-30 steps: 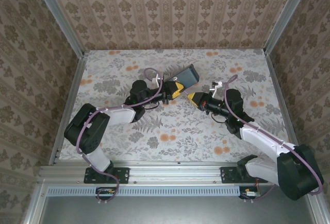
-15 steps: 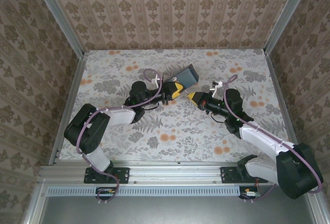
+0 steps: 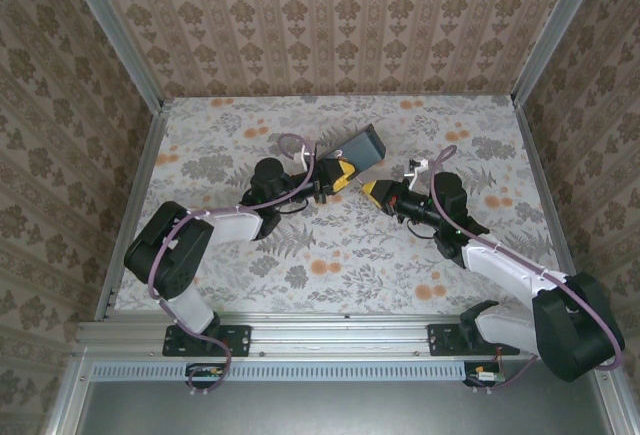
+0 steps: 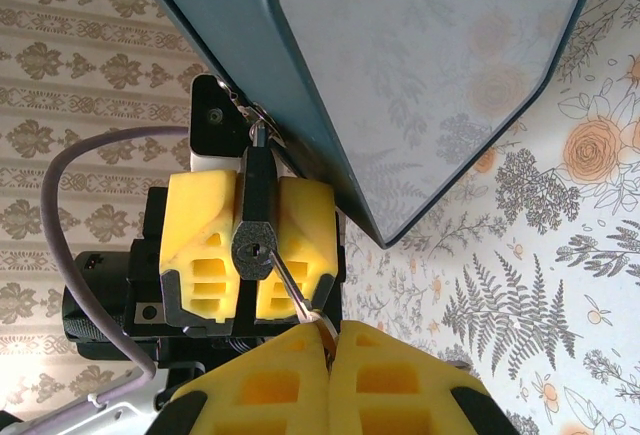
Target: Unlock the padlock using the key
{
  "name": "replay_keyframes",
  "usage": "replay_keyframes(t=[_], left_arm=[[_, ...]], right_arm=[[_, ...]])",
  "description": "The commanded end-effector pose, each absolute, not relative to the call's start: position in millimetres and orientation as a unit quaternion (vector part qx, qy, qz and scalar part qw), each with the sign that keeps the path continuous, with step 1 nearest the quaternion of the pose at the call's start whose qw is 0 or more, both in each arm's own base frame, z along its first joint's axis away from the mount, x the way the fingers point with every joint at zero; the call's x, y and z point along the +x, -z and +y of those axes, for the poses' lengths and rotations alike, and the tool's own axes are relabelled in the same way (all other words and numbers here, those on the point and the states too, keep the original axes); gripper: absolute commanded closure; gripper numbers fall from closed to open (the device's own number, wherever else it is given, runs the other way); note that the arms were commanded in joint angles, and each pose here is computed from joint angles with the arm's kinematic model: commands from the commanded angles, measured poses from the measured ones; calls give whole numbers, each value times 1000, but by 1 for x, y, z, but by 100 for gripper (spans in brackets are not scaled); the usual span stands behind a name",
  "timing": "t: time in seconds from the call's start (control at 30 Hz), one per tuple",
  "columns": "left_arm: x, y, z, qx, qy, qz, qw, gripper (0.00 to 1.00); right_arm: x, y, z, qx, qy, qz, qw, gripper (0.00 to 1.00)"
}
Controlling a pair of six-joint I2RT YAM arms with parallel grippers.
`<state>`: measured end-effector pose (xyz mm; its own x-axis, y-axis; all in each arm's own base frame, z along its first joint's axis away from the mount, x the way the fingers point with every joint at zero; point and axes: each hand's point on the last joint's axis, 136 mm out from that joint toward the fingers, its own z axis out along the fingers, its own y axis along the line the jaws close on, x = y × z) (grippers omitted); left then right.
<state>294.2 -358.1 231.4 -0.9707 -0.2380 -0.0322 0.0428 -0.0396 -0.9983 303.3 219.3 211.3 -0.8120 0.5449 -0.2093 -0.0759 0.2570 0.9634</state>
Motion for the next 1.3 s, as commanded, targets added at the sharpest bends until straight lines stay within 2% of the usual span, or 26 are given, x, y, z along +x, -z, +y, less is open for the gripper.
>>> replay_keyframes(t=[0.0, 1.27], left_arm=[[286, -277, -353, -24, 754, 641, 145, 100], [286, -274, -352, -26, 750, 643, 152, 100]], right_arm=[[311, -234, 223, 137, -596, 734, 295, 100], [311, -224, 223, 137, -576, 750, 295, 100]])
